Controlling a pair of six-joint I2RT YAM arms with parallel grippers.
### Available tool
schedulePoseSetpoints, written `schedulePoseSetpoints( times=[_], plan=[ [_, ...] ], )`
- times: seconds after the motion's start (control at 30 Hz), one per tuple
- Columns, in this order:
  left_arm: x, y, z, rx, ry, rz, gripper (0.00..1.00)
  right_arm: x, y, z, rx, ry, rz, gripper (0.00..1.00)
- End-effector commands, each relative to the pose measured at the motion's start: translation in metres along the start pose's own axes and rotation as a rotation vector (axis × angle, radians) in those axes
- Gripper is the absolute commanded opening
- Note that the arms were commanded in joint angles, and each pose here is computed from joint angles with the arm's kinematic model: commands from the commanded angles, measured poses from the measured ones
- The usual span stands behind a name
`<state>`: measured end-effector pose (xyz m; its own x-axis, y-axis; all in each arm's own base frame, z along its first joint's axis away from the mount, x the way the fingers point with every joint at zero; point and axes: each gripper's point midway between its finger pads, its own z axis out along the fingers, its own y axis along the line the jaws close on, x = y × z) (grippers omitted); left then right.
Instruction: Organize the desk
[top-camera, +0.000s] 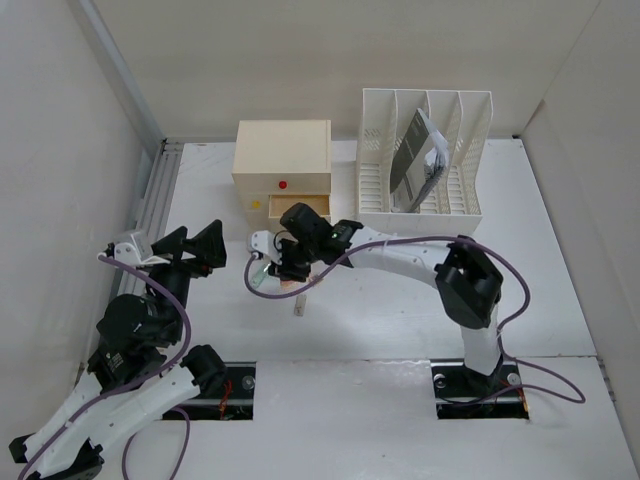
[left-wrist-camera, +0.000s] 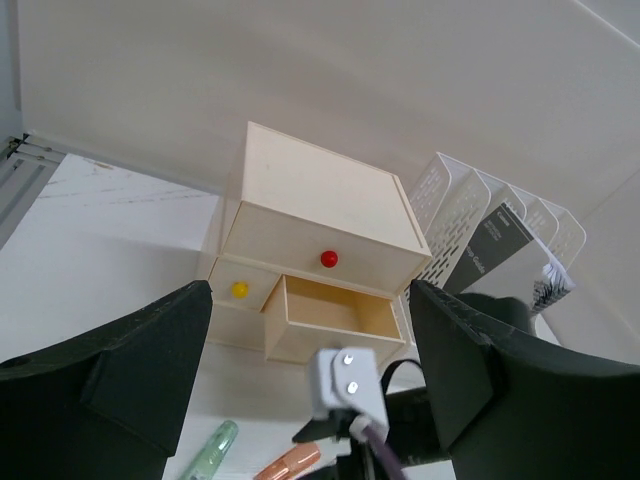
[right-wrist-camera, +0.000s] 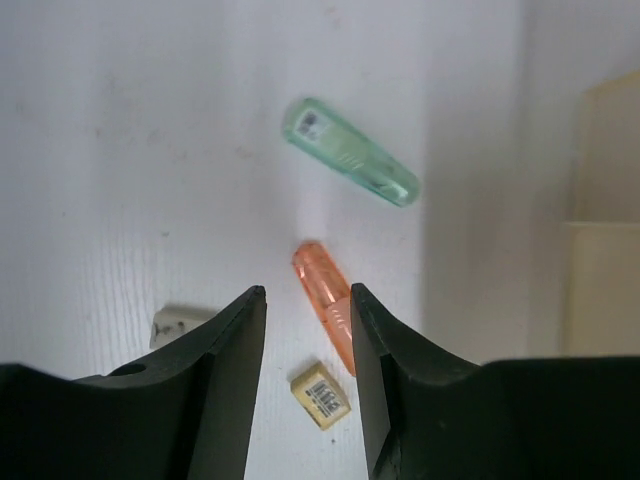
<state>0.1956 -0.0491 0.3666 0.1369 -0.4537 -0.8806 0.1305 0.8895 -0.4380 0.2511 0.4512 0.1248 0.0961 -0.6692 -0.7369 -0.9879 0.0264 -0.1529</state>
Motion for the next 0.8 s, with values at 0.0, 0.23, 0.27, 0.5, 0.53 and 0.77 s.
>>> schedulePoseSetpoints(
  times=[0.0, 0.23, 0.27, 0.5, 0.53, 0.77],
  plan=[
    [-0.008, 0.001, -0.001, 0.001, -0.036, -0.021, 0.78, -0.013, 0.019, 0.002, -0.173, -0.057, -0.210, 0.45],
    [-0.013, 0.004, -0.004, -0.004, -0.052, -0.035, 0.78, -0.019, 0.013, 0.015, -0.244, -0.068, -0.458, 0.46],
    [-0.013, 0.004, -0.004, -0.004, -0.052, -0.035, 0.78, -0.026, 0.009, 0.015, -0.239, -0.076, -0.489, 0.46],
    [-0.017, 0.005, -0.005, -0.001, -0.064, -0.048, 0.78, -0.026, -0.002, 0.045, -0.277, -0.056, -0.527, 0.51],
    [-0.017, 0.005, -0.005, -0.001, -0.064, -0.048, 0.78, -0.024, -0.002, 0.049, -0.284, -0.050, -0.534, 0.51],
    [-0.013, 0.005, -0.005, -0.003, -0.058, -0.042, 0.78, -0.014, -0.002, 0.065, -0.350, -0.016, -0.573, 0.52]
  ],
)
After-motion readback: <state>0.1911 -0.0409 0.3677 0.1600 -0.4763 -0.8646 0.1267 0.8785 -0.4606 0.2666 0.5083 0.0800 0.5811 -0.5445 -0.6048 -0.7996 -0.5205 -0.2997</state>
